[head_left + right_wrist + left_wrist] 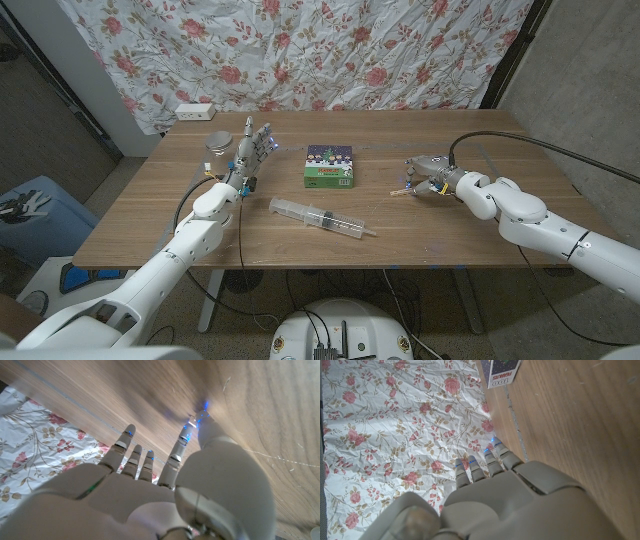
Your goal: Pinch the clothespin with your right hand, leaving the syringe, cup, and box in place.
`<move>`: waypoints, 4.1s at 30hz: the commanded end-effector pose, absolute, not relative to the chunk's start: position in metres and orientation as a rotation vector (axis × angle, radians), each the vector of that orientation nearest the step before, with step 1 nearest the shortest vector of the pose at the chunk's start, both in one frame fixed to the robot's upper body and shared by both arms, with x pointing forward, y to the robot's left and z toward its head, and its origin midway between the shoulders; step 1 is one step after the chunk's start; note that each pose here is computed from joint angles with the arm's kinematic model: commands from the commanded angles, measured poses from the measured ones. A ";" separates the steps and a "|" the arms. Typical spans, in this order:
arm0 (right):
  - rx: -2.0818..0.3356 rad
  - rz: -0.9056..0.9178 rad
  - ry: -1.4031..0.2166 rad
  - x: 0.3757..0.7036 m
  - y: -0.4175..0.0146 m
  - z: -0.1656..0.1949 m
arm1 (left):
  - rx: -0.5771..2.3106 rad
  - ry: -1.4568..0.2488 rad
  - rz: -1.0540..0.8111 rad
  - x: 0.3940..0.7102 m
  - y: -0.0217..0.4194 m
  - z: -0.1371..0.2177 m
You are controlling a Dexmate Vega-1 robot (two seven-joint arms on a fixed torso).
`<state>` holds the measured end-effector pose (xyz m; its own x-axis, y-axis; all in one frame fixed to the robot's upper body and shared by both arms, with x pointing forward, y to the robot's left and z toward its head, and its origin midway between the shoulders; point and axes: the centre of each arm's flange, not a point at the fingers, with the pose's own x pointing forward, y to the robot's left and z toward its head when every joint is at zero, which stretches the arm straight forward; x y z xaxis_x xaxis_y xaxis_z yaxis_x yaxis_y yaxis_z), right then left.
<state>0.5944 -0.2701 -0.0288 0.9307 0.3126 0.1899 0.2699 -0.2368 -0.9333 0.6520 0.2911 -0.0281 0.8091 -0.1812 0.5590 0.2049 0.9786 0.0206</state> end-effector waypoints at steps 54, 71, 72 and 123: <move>-1.813 0.026 -0.470 0.585 -0.272 -0.022 | -0.041 -0.593 -0.206 0.652 0.291 -0.028; -1.748 -0.042 -0.511 0.574 -0.274 -0.012 | -0.041 -0.593 -0.206 0.652 0.291 -0.028; -1.742 -0.049 -0.513 0.573 -0.275 -0.012 | -0.041 -0.593 -0.206 0.652 0.291 -0.028; -1.140 0.030 -0.531 0.577 -0.295 -0.022 | -0.041 -0.593 -0.206 0.652 0.291 -0.028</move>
